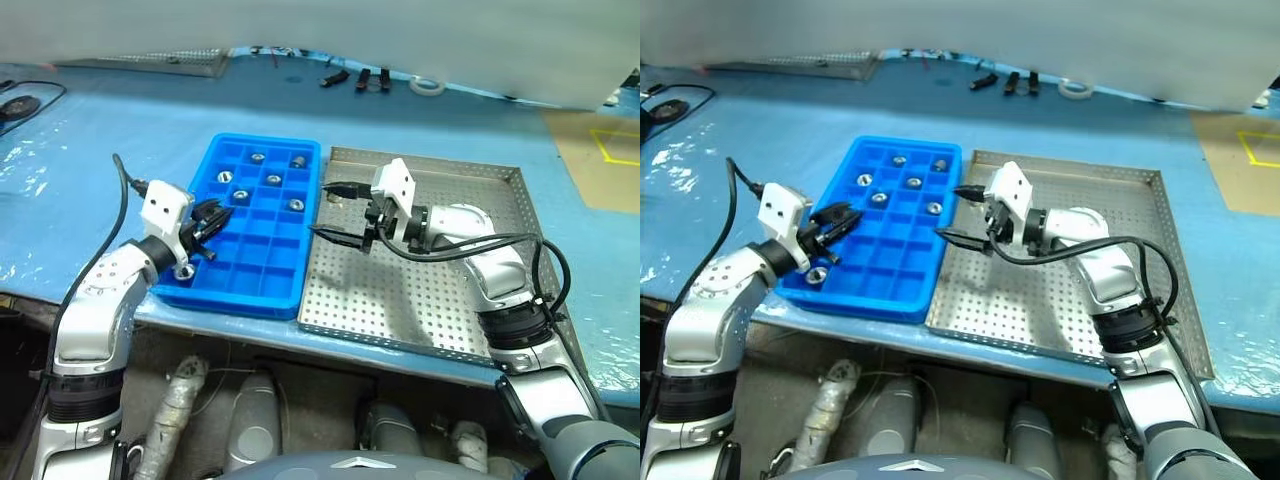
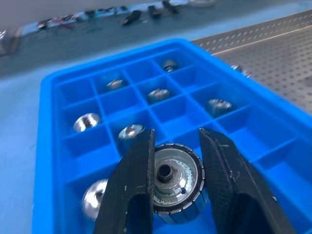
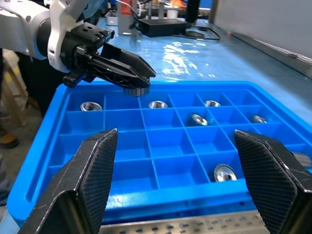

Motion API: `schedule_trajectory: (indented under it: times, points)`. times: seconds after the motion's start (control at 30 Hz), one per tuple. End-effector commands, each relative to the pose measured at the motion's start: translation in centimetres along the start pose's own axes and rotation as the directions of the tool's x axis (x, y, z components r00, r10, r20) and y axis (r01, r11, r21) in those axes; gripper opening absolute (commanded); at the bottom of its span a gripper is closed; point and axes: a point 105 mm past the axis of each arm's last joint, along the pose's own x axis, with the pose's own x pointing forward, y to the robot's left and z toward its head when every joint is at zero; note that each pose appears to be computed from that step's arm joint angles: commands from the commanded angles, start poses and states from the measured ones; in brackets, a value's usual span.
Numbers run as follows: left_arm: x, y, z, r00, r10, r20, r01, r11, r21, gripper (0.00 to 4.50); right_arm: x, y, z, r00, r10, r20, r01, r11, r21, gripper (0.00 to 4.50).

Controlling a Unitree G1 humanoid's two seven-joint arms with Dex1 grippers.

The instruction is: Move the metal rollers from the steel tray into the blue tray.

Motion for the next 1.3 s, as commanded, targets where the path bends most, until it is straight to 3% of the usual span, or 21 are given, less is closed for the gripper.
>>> schedule_trajectory:
  times: [0.03,0.57,0.8,0.97,1.3]
  points:
    - [-0.7,0.2,0.7,0.999,0.023,0.029,-0.024,0.999,0.031,1.04,0.1,0.1,1.2,0.999,0.019,0.028,-0.018,0.999,-0.044,4.04]
    - [0.6,0.0,-3.1,0.996,-0.026,-0.084,0.026,1.0,0.005,1.04,-1.0,0.6,0.9,1.0,-0.006,0.005,0.006,1.0,-0.009,4.04]
    - [1.4,0.8,-1.5,1.0,-0.007,-0.02,0.008,1.0,0.017,3.35,-1.4,0.5,0.3,0.999,-0.042,-0.001,0.042,0.999,-0.007,4.04]
    - [3.0,0.5,1.0,0.997,-0.041,0.065,0.043,0.999,-0.028,3.35,-2.3,-0.1,-0.2,0.996,-0.091,-0.01,0.091,0.996,-0.012,4.04]
    - [4.7,-0.4,1.0,0.99,-0.131,0.043,0.132,0.991,-0.005,3.35,-3.5,0.2,-0.1,0.987,-0.162,-0.019,0.162,0.987,-0.014,4.04]
